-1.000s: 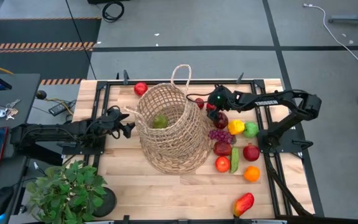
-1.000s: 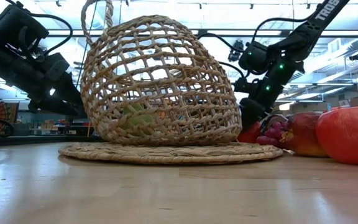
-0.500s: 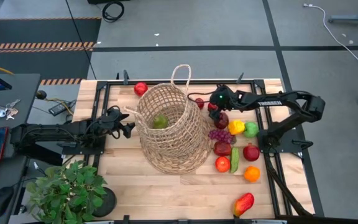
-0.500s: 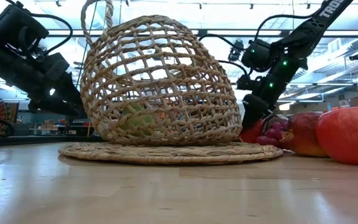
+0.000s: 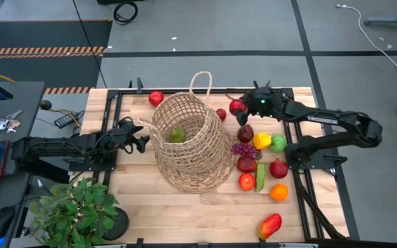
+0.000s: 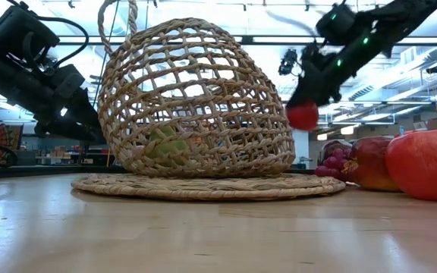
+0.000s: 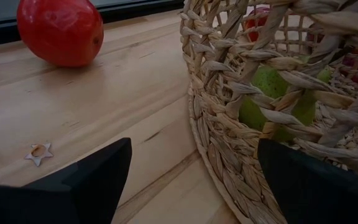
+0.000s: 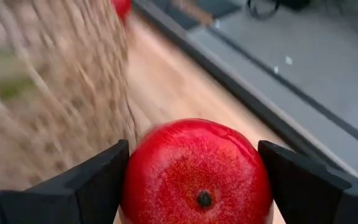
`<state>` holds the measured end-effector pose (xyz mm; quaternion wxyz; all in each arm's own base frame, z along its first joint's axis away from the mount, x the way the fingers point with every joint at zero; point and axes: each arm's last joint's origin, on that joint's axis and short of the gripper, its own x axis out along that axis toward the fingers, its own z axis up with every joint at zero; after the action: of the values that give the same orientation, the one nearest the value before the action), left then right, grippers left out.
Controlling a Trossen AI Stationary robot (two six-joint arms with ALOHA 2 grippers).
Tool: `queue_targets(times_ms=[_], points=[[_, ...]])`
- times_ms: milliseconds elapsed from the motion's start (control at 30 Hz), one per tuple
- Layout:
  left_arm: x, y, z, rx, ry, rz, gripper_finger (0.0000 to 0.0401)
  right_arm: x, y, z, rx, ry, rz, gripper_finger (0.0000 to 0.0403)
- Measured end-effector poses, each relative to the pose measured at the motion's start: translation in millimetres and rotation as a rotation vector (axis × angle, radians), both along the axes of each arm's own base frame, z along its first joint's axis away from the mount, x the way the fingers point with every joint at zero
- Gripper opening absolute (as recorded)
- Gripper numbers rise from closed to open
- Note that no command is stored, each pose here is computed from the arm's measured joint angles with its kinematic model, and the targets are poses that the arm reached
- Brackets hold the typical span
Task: Build produce basket
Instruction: Put the middle red apple into the basket
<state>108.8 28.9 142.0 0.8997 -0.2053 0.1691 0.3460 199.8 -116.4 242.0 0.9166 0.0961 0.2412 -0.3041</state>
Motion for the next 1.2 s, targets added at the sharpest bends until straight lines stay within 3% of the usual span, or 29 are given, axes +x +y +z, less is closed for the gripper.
queue_targets(times_ms=[367, 533, 633, 867, 1200], points=[[0.0, 0.0, 0.0, 0.000, 0.000, 0.000, 0.0357, -15.8, 22.3, 71.1, 0.081, -0.648, 0.168, 0.0348], [0.0, 0.0, 0.0, 0.000, 0.000, 0.000, 0.0357, -17.5, 34.1, 93.2, 0.091, -0.832, 0.436, 0.0348], [0.0, 0.0, 0.0, 0.000, 0.000, 0.000, 0.0357, -17.6, 40.8, 99.8, 0.068, -0.872, 0.563, 0.0348], [0.0, 0.0, 0.0, 0.000, 0.000, 0.000, 0.0357, -15.9, 47.6, 99.6, 0.073, -0.852, 0.670, 0.0348], [0.0, 0.0, 0.0, 0.000, 0.000, 0.000, 0.0357, -11.1, 57.4, 107.8, 0.078, -0.888, 0.669, 0.0348]])
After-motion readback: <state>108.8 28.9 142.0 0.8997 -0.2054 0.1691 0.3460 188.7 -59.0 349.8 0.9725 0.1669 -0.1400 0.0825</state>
